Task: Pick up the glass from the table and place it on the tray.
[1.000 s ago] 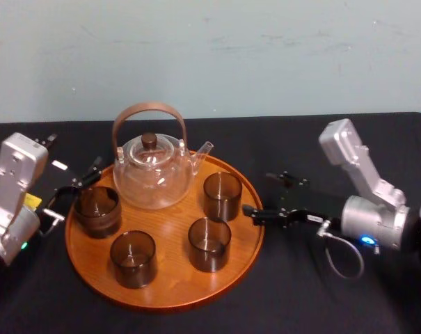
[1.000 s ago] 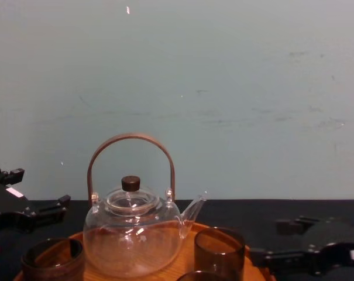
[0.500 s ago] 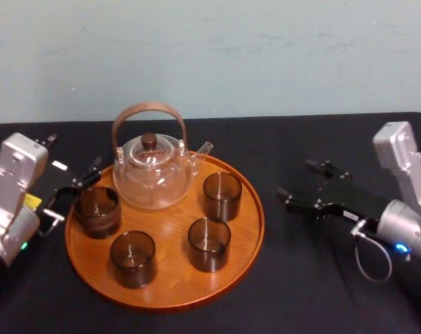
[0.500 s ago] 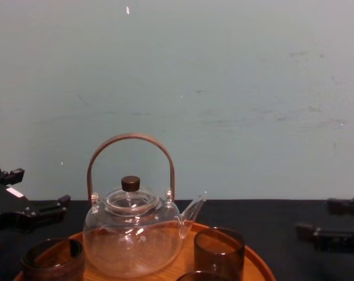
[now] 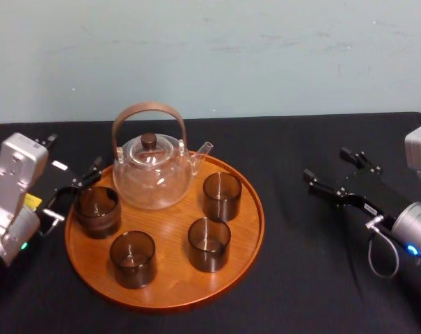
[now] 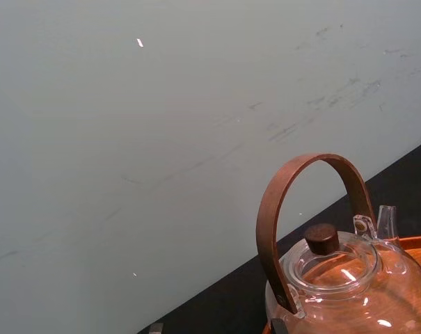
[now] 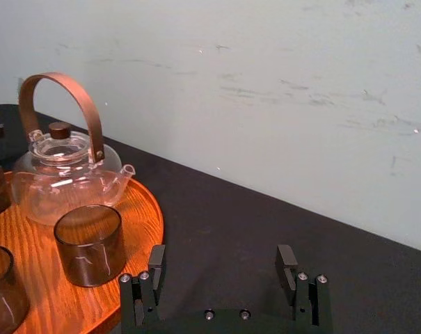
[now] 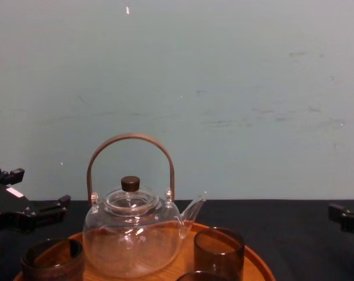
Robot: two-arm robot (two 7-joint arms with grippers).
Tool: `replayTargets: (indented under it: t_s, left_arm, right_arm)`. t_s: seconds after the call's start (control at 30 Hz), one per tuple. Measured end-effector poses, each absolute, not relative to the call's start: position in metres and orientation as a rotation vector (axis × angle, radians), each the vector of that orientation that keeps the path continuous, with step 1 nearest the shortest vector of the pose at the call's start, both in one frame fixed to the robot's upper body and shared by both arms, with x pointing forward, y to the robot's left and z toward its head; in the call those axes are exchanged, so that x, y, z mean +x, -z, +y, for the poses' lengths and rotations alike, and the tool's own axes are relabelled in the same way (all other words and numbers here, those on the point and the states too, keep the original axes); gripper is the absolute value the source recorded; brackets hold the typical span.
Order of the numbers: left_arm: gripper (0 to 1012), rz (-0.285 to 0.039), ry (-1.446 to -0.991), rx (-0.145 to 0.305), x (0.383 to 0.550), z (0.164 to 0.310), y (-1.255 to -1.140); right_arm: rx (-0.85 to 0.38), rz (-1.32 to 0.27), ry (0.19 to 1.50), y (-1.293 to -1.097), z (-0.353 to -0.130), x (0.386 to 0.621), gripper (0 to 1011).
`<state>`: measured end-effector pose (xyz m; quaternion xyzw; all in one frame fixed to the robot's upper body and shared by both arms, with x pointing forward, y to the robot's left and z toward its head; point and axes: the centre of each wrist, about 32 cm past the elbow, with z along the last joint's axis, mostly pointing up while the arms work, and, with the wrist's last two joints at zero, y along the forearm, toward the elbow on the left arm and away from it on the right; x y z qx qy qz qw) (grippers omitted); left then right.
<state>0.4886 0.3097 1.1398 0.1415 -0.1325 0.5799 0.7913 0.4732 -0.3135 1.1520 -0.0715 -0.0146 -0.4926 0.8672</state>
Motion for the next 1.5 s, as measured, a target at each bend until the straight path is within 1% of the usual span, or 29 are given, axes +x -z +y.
replayTargets:
  t_s: [0.37,1.5]
  left_arm:
    - [1001,-0.285,-1.248,0.304,0.4886,0.3097,-1.1398]
    - [1001,-0.285,-1.248,0.304,0.4886,0.3097,-1.1398]
  right_arm:
    - [-0.165,-0.011,1.062,-1.1447,-0.3118,0.472,1002]
    - [-0.165,-0.011,1.057,-1.1454,-0.312,0.4722,1003]
